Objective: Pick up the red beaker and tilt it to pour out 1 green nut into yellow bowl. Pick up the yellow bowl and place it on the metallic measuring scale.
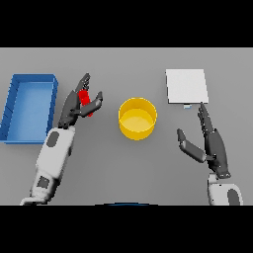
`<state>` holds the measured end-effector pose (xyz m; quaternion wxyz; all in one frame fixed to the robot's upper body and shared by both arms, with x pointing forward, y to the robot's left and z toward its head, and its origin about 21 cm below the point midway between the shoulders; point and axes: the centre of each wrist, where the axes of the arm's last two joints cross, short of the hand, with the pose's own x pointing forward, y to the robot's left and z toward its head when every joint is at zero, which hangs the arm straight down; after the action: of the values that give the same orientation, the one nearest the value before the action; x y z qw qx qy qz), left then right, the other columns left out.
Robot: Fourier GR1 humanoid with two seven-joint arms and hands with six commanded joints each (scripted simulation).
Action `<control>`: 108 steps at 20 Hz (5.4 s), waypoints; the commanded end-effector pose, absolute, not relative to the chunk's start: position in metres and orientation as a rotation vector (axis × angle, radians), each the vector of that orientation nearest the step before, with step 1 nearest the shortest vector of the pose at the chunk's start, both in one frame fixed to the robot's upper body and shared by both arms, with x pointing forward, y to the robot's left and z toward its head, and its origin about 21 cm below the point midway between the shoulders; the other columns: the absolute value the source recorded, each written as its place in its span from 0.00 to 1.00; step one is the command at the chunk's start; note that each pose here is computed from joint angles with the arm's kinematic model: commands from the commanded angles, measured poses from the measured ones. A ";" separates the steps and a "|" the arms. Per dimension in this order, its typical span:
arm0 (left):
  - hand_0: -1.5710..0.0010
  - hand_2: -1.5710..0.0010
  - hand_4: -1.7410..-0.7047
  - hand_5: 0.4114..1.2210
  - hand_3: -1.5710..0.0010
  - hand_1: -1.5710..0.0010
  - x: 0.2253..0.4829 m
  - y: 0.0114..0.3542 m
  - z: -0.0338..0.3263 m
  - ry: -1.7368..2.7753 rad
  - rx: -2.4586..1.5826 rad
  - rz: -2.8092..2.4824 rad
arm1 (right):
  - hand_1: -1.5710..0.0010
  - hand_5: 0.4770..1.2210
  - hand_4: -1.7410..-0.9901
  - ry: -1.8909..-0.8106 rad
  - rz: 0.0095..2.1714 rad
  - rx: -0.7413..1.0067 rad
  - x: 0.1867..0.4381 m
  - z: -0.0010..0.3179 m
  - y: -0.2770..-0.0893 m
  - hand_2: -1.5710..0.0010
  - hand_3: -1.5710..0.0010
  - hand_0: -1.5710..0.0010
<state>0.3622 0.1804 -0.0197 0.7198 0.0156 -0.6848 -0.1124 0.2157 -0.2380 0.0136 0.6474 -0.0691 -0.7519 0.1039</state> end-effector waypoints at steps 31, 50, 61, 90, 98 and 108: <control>0.00 0.00 0.01 0.87 0.00 0.00 0.371 0.149 0.067 -1.659 0.381 -0.899 | 1.00 0.32 0.65 -1.704 0.301 -0.190 0.215 0.014 -0.229 1.00 1.00 1.00; 0.00 0.00 0.03 1.00 0.00 0.00 0.401 0.064 0.109 -1.225 0.959 -2.230 | 1.00 0.23 0.72 -1.716 0.240 -0.187 0.218 0.010 -0.228 1.00 1.00 1.00; 0.00 0.00 0.01 1.00 0.00 0.00 0.400 0.035 0.109 -1.005 1.267 -2.672 | 1.00 0.20 0.76 -1.724 0.240 -0.207 0.220 0.014 -0.224 1.00 1.00 1.00; 0.00 0.00 0.00 1.00 0.11 0.00 0.482 0.141 0.342 -1.304 1.386 -1.487 | 1.00 0.21 0.80 -1.753 0.302 -0.252 0.230 0.015 -0.218 1.00 1.00 1.00; 0.00 0.00 0.00 1.00 0.02 0.00 0.486 0.293 0.272 -1.268 1.101 -0.699 | 1.00 0.23 0.82 -1.762 0.276 -0.129 0.229 0.012 -0.222 1.00 1.00 1.00; 0.00 0.00 0.00 1.00 0.13 0.00 0.448 0.344 0.172 -1.115 0.870 -0.215 | 1.00 0.30 0.73 -1.767 0.321 -0.134 0.229 0.011 -0.221 1.00 1.00 1.00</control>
<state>0.4478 0.3443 0.1711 0.7550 0.3980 -0.5117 -0.0985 0.2289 -0.2206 0.0111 0.6222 -0.0585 -0.7681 0.1396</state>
